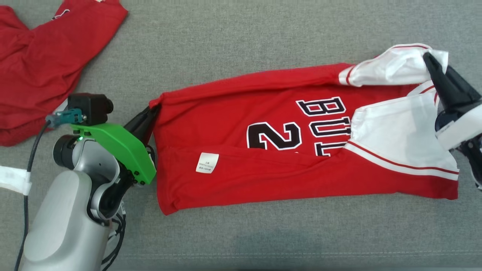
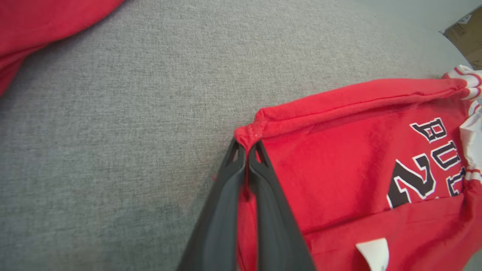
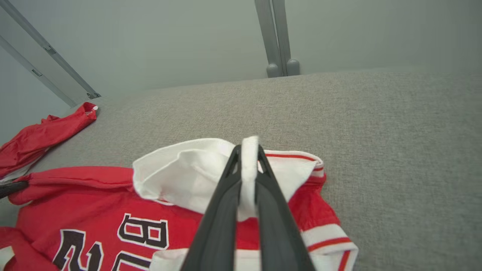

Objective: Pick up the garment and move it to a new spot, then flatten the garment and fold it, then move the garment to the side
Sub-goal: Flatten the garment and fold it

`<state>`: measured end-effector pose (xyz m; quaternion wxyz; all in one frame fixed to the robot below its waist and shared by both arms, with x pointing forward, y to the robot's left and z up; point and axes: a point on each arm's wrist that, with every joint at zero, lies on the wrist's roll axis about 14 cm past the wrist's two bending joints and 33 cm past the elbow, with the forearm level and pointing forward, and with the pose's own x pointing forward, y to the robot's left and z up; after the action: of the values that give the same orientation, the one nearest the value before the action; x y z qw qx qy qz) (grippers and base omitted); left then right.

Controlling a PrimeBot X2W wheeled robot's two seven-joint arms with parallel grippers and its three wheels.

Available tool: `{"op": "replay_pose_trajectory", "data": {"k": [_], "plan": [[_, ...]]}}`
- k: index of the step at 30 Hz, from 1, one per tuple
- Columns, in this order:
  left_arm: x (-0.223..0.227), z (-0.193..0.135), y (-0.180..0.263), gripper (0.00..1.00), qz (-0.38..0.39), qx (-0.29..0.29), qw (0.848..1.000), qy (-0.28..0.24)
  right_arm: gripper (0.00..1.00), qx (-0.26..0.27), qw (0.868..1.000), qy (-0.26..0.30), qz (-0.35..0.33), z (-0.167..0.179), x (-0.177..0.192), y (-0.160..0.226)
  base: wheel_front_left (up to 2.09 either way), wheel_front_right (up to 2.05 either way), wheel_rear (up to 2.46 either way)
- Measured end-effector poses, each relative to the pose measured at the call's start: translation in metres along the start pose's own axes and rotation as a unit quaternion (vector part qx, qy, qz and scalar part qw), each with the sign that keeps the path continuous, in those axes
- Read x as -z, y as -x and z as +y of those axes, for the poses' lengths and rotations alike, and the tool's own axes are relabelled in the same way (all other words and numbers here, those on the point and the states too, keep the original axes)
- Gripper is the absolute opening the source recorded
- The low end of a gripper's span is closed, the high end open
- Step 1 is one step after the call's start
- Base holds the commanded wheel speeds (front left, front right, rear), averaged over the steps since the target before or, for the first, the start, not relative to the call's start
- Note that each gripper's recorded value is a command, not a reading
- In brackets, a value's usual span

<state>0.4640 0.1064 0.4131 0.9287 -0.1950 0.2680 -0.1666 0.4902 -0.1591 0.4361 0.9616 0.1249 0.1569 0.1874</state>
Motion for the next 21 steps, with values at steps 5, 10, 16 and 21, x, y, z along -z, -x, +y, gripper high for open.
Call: {"op": "replay_pose_trajectory", "data": {"k": [5, 10, 16, 21], "plan": [[-0.001, -0.004, 0.013, 0.00, -0.011, 0.001, 1.000, 0.002, 0.00, 0.012, 0.999, -0.035, 0.002, 0.011, 0.014, 0.029, 0.00, 0.00, 0.00], [-0.006, -0.009, 0.022, 0.00, -0.022, 0.007, 1.000, -0.003, 0.00, 0.019, 0.998, -0.065, 0.011, 0.022, 0.028, 0.056, 0.00, 0.00, 0.00], [0.009, -0.026, 0.026, 0.00, -0.005, 0.028, 1.000, 0.003, 0.00, 0.046, 0.996, -0.071, 0.021, 0.018, 0.039, 0.081, 0.00, 0.00, 0.00], [0.013, -0.030, 0.031, 0.00, -0.004, 0.032, 0.999, 0.009, 0.00, 0.048, 0.996, -0.068, 0.014, 0.020, 0.035, 0.087, 0.00, 0.00, 0.00]]}}
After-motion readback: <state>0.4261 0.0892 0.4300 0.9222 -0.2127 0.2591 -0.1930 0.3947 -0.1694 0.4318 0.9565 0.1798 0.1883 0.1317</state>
